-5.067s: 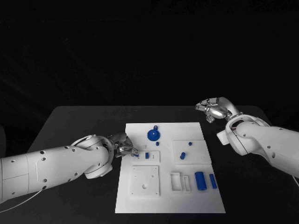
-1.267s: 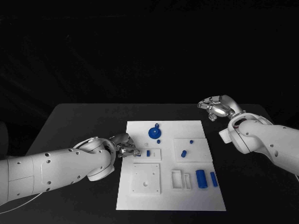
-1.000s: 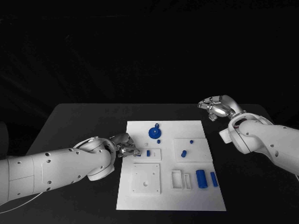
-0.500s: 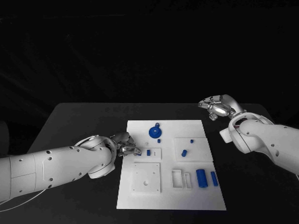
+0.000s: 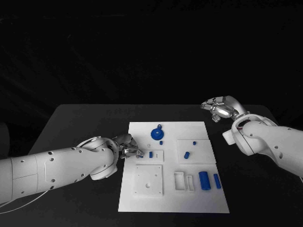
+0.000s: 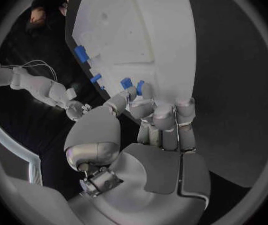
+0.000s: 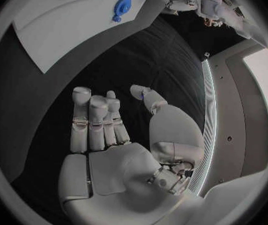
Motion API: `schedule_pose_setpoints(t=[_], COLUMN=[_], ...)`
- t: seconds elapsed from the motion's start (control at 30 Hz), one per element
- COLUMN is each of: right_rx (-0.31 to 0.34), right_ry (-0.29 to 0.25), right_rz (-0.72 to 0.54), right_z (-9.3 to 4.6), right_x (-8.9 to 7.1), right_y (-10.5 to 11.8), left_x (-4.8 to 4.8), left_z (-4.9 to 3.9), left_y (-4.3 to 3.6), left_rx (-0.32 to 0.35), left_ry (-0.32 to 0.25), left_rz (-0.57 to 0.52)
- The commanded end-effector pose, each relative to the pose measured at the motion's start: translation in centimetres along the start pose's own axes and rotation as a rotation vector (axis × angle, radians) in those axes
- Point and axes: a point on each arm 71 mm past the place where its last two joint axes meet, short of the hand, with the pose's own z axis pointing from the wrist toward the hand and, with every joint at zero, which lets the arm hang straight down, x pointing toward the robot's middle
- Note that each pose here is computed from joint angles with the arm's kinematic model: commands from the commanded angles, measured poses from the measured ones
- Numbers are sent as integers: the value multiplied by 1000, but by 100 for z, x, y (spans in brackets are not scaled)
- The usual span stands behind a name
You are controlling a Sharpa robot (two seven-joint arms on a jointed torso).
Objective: Assemble the parts on the task board
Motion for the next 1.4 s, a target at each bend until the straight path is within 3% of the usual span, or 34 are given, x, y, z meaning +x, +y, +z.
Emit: schedule_pose_setpoints(t=[0.03,0.47,0.97,1.4], right_rx=[-11,-12,-10,-10], right_ry=[9,10,8,8], right_rz=[-2,-1,-2,-3], right_z=[-2,-4,-3,-1], right_x=[12,13,6,6], right_y=[11,14,7,6], left_x=[106,103,50,23], left_z=[0,9,19,18], left_y=[-5,-12,60,74], left_rx=[-9,-10,-33,-31], left_ry=[55,47,24,5], left_rz=[7,6,-4,-24])
